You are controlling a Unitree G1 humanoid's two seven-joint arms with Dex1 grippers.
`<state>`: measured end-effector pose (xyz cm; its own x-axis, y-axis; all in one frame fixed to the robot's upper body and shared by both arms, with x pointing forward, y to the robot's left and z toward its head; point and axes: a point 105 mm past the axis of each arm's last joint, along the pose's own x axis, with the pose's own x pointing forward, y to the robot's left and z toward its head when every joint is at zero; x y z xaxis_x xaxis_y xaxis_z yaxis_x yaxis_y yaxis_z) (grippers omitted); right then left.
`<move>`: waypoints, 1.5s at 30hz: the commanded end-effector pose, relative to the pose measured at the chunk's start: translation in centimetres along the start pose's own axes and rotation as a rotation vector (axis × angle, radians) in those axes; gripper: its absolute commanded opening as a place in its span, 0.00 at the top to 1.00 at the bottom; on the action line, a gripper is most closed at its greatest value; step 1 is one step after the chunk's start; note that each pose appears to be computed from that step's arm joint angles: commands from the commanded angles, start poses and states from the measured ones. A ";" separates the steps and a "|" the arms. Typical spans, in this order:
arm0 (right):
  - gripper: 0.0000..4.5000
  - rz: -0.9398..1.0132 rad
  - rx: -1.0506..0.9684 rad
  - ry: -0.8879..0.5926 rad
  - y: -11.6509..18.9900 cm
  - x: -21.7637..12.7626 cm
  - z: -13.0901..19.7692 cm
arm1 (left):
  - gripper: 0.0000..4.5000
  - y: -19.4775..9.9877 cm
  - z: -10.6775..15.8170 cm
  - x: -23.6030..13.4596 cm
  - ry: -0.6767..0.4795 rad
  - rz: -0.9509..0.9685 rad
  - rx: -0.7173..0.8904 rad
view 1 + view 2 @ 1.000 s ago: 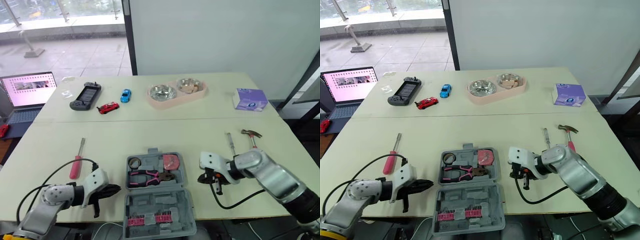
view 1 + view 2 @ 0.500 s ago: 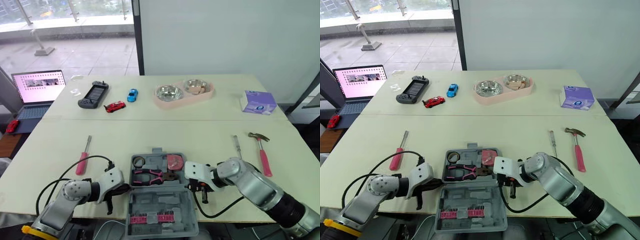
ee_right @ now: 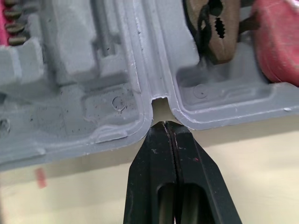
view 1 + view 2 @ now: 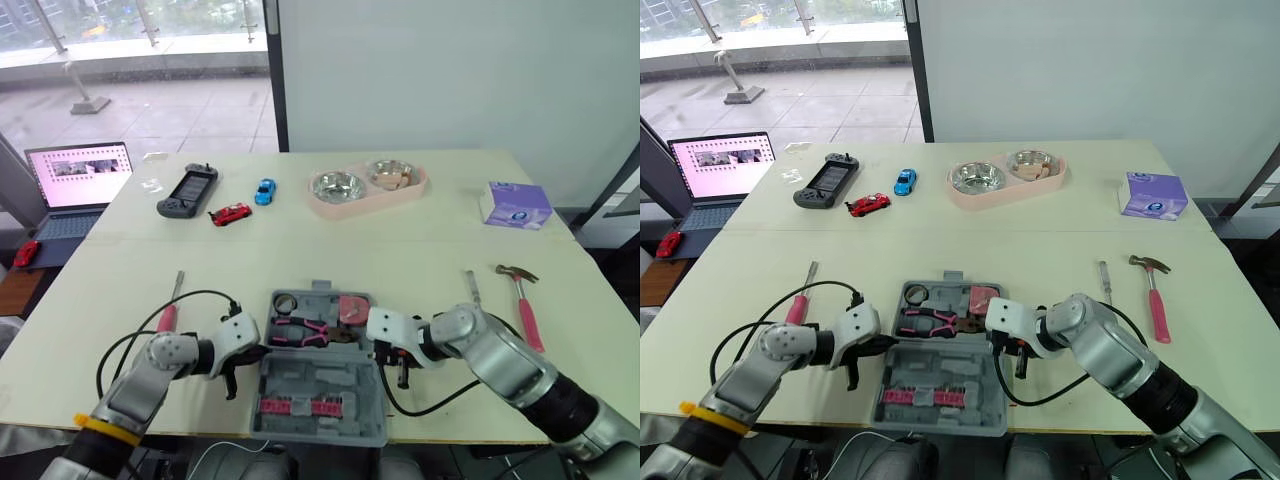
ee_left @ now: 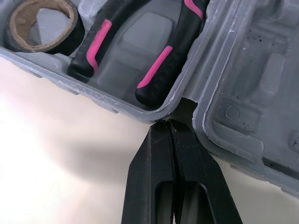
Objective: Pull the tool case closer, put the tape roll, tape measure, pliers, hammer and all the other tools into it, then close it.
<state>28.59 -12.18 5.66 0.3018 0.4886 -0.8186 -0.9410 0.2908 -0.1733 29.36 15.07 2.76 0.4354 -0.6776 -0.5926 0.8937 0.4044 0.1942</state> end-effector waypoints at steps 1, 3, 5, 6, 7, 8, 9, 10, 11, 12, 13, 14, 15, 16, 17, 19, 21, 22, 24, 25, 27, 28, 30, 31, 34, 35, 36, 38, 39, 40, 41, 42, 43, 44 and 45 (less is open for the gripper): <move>1.00 -0.074 -0.025 -0.058 -1.9 -0.7 1.8 | 0.99 1.2 -0.1 0.5 0.014 0.042 -0.013; 1.00 -0.095 -0.001 -0.067 -2.6 -0.6 2.0 | 0.99 1.7 -0.1 0.5 0.017 0.054 0.010; 1.00 -0.099 0.010 -0.070 -2.8 -0.4 2.0 | 0.99 2.0 -0.2 0.6 0.023 0.064 0.023; 1.00 -0.098 0.011 -0.067 -2.9 -0.3 2.0 | 0.99 2.1 -0.2 0.6 0.019 0.065 0.019; 1.00 -0.096 0.010 -0.065 -2.9 -0.3 2.0 | 0.99 2.1 -0.2 0.6 0.016 0.065 0.014; 1.00 -0.094 0.008 -0.064 -2.8 -0.2 2.0 | 0.99 2.2 -0.2 0.7 0.016 0.070 0.016; 1.00 -0.090 0.011 -0.067 -2.7 -0.1 2.0 | 0.99 2.3 -0.2 0.7 0.016 0.076 0.020; 1.00 -0.088 0.013 -0.070 -2.6 0.0 2.1 | 0.99 2.5 -0.2 0.7 0.017 0.087 0.022; 1.00 -0.087 0.013 -0.070 -2.6 0.0 2.1 | 0.99 2.6 -0.3 0.7 0.017 0.095 0.020; 1.00 -0.087 0.011 -0.066 -2.5 0.0 2.0 | 0.99 2.6 -0.3 0.7 0.017 0.098 0.017; 1.00 -0.086 0.010 -0.064 -2.5 0.1 2.0 | 0.99 2.5 -0.3 0.7 0.015 0.096 0.015; 1.00 -0.089 0.010 -0.067 -2.5 0.1 2.0 | 0.99 2.3 -0.3 0.7 0.013 0.091 0.014; 1.00 -0.092 0.010 -0.069 -2.5 0.1 2.1 | 0.99 2.1 -0.3 0.8 0.011 0.087 0.014; 1.00 -0.093 0.012 -0.069 -2.5 0.1 2.1 | 0.99 2.0 -0.3 0.8 0.009 0.084 0.014; 1.00 -0.090 0.008 -0.065 -2.5 0.2 2.0 | 0.99 1.9 -0.3 0.8 0.006 0.083 0.014; 1.00 -0.088 0.008 -0.060 -2.4 0.3 1.9 | 0.99 2.1 -0.1 0.8 -0.007 0.102 0.004; 1.00 -0.089 0.004 -0.056 -2.4 0.4 1.8 | 0.99 2.1 0.0 0.7 -0.013 0.103 -0.004; 1.00 -0.091 0.004 -0.058 -2.4 0.3 1.8 | 0.99 2.0 0.1 0.7 -0.017 0.095 -0.006; 1.00 -0.093 0.003 -0.058 -2.5 0.3 1.8 | 0.99 1.6 0.3 0.7 -0.026 0.078 -0.006; 1.00 -0.095 0.002 -0.051 -2.6 0.3 1.6 | 0.99 1.1 0.3 0.8 -0.026 0.061 0.000; 1.00 -0.096 0.004 -0.040 -2.7 0.3 1.3 | 0.99 0.4 0.2 1.1 -0.028 0.046 -0.001; 1.00 -0.095 0.005 -0.037 -2.7 0.3 1.2 | 0.99 0.2 0.2 1.1 -0.029 0.044 -0.005; 1.00 -0.090 0.007 -0.036 -2.6 0.2 1.1 | 0.99 0.0 0.1 1.2 -0.029 0.045 -0.009; 1.00 -0.089 0.009 -0.037 -2.5 0.2 1.1 | 0.99 0.0 0.1 1.3 -0.030 0.045 -0.012; 1.00 -0.090 0.011 -0.036 -2.5 0.2 1.1 | 0.99 -0.1 0.2 1.4 -0.030 0.044 -0.014; 1.00 -0.088 0.011 -0.034 -2.5 0.2 1.0 | 0.99 -0.1 0.2 1.4 -0.031 0.046 -0.013; 1.00 -0.086 0.012 -0.033 -2.4 0.2 1.0 | 0.99 0.0 0.2 1.4 -0.031 0.047 -0.013; 1.00 -0.082 0.011 -0.033 -2.3 0.1 1.0 | 0.99 0.1 0.2 1.3 -0.031 0.051 -0.012; 1.00 -0.081 0.009 -0.033 -2.3 0.1 1.0 | 0.99 0.2 0.3 1.3 -0.032 0.053 -0.011; 1.00 -0.081 0.010 -0.032 -2.3 0.1 1.0 | 0.99 0.2 0.3 1.4 -0.033 0.054 -0.011; 1.00 -0.080 0.010 -0.031 -2.3 0.1 0.9 | 0.99 0.3 0.4 1.4 -0.038 0.054 -0.010; 1.00 -0.082 0.009 -0.026 -2.3 0.1 0.8 | 0.99 0.2 0.5 1.5 -0.045 0.051 -0.013; 1.00 -0.084 0.012 -0.021 -2.3 0.1 0.6 | 0.99 0.0 0.6 1.6 -0.049 0.044 -0.013; 1.00 -0.082 0.015 -0.014 -2.3 0.0 0.4 | 0.99 -0.1 0.7 1.7 -0.052 0.038 -0.010; 1.00 -0.080 0.016 -0.010 -2.2 0.0 0.2 | 0.99 -0.2 0.8 1.8 -0.053 0.034 -0.010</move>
<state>30.83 -12.73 5.59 0.3689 0.4646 -0.8050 -0.9097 0.3582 -0.2101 30.74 14.52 2.86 0.5161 -0.6670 -0.5374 0.8511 0.4702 0.2336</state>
